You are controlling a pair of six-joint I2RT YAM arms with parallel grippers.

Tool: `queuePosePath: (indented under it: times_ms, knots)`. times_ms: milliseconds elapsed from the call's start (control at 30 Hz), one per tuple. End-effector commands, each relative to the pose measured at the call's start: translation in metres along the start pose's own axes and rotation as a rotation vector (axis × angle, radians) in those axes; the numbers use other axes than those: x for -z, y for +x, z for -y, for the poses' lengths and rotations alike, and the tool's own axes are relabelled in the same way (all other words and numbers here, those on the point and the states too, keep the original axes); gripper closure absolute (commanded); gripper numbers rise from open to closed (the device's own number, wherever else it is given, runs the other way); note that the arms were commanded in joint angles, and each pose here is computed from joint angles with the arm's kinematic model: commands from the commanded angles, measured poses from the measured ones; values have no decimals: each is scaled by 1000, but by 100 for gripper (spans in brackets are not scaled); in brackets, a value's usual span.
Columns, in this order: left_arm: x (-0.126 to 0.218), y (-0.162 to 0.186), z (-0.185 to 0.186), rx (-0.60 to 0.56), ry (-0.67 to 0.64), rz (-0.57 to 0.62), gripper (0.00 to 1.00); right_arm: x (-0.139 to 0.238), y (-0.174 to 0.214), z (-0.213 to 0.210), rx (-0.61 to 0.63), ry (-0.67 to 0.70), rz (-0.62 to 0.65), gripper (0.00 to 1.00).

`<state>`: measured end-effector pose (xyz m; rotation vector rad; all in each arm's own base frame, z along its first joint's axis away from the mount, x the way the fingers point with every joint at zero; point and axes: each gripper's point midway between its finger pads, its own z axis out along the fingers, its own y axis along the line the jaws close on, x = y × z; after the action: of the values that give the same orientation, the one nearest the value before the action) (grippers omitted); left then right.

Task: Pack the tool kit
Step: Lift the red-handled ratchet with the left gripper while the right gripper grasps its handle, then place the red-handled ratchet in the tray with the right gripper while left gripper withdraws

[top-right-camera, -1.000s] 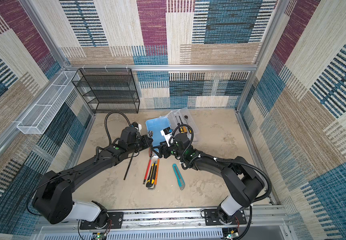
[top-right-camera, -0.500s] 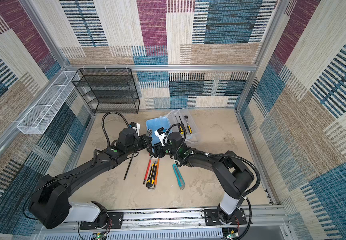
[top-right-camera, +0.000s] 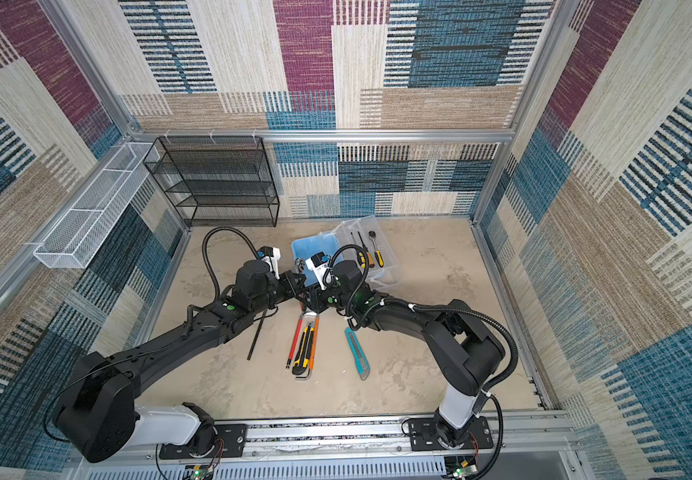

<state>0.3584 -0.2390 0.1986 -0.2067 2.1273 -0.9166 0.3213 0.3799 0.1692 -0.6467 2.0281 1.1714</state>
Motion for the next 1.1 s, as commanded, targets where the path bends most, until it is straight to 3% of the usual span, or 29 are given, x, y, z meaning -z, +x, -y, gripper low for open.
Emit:
queuePosePath:
  times_ms: [0,133,233,500,667,800,1067]
  knots:
    - [3,-13,11,19,53,66,100,-3,-5,-2,31,-3,-4,82]
    - [5,-11,8,18,44,71,100,-2,-5,1,25,16,-7,88]
    - [9,-12,7,12,40,83,90,-1,-5,3,25,32,-9,92]
    - [18,-14,1,-14,20,114,41,11,-18,8,54,94,11,96]
    - [25,-14,-6,-46,-23,114,24,30,-31,21,61,155,29,96]
    - [30,-11,-15,-63,-61,113,22,58,-46,43,79,247,51,96]
    - [31,1,-30,-71,-115,75,22,144,-80,130,130,574,58,95]
